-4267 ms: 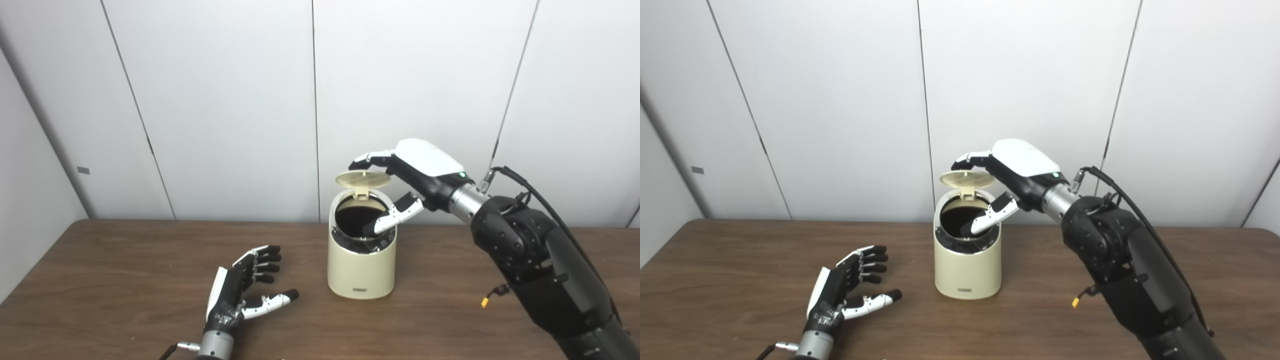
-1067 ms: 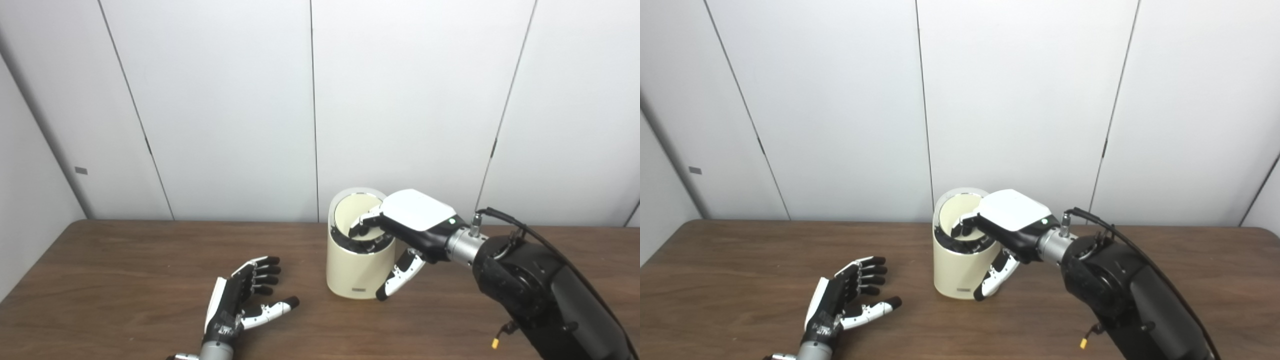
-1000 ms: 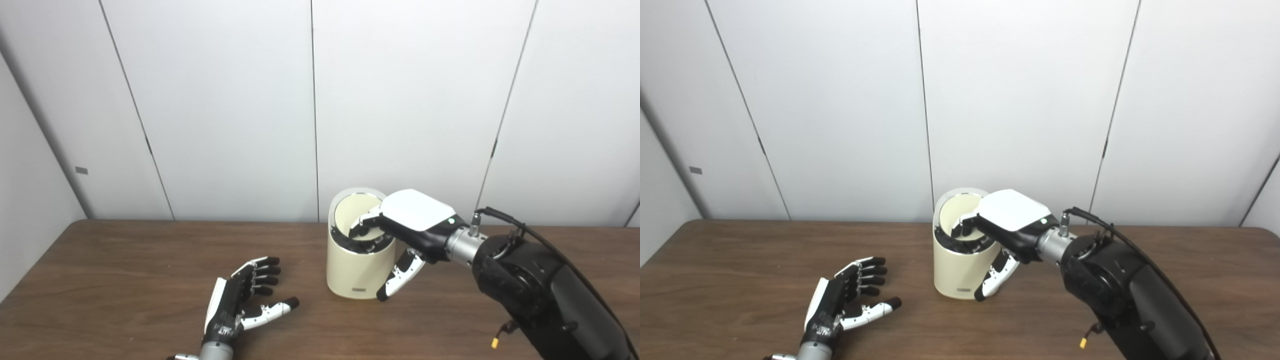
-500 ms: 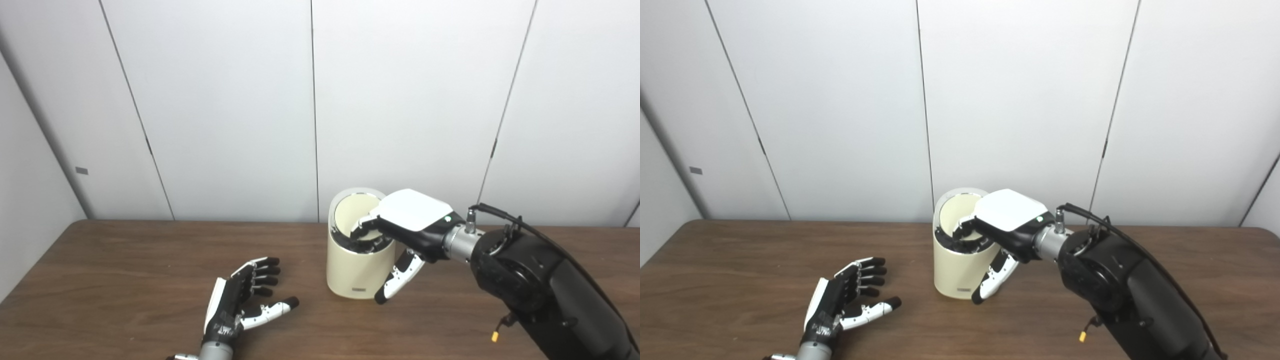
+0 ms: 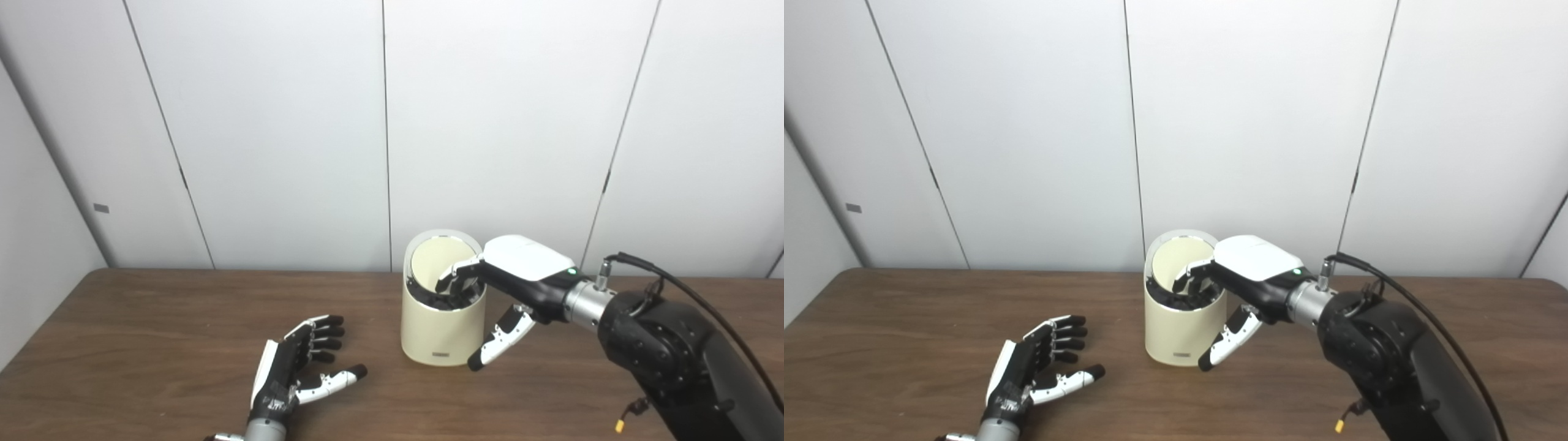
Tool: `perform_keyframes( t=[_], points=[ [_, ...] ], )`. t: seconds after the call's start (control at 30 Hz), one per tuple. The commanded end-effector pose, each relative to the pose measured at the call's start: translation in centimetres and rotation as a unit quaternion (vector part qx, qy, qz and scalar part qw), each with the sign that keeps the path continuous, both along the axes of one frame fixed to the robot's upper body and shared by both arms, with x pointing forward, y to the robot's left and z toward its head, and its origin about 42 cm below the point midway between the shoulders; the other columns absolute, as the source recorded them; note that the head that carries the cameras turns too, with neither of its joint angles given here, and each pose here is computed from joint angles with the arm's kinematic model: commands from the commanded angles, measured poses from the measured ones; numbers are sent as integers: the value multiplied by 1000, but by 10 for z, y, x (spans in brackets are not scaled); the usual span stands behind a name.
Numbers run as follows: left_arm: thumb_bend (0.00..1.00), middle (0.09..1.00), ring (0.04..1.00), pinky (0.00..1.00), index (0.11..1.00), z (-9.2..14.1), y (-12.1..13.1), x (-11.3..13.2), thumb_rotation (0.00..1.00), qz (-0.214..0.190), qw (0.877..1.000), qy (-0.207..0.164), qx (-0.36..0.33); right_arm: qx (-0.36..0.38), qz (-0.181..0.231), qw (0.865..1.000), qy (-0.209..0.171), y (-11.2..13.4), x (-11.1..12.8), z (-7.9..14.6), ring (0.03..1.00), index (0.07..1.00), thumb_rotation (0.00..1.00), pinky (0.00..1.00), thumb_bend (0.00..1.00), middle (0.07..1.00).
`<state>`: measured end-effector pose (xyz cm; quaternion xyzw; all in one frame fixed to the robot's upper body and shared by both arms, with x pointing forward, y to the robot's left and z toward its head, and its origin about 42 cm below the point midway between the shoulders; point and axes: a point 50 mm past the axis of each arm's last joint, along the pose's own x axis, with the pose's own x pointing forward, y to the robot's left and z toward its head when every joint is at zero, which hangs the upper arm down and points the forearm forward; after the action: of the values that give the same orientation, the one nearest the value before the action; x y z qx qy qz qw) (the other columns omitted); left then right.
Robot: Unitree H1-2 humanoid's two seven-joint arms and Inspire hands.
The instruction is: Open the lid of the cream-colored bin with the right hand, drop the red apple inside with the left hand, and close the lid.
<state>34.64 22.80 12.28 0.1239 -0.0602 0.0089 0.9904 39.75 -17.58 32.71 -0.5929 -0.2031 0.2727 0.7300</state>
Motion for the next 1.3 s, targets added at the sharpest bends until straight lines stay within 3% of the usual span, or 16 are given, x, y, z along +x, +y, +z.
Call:
perform_keyframes(
  t=[0.0,0.3,0.5,0.63,0.8,0.9,1.1,1.27],
  points=[
    [771,714,679,618,738,6,0,4,63,-5,1000,-11,10,37,4,998,-40,-3,0,18,800,742,364,682,790,724],
    [777,714,677,622,734,5,-1,4,58,-6,1000,-10,9,125,-31,987,-95,-22,4,11,746,730,339,620,780,721],
    [783,712,681,629,728,5,0,4,59,-6,1000,-12,4,155,-65,980,-104,-41,-2,2,754,746,358,629,735,740],
    [790,709,673,607,726,6,0,4,54,-5,1000,-15,0,199,-88,971,-99,-54,-12,-8,753,755,293,649,727,752],
    [777,715,681,610,738,8,2,3,66,-6,1000,-19,0,278,-113,951,-76,-71,-15,-35,790,802,257,800,724,789],
    [783,719,686,624,743,10,3,3,73,-6,1000,-22,-3,307,-134,940,-59,-77,-17,-53,776,833,287,689,728,813],
    [785,713,677,637,747,13,7,1,72,-6,999,-34,-5,385,-164,908,-18,-78,-25,-91,798,840,294,675,762,835],
    [786,702,656,598,740,17,11,0,59,-9,999,-47,-1,421,-165,892,-18,-72,-31,-110,796,849,300,656,787,838]
  ],
)
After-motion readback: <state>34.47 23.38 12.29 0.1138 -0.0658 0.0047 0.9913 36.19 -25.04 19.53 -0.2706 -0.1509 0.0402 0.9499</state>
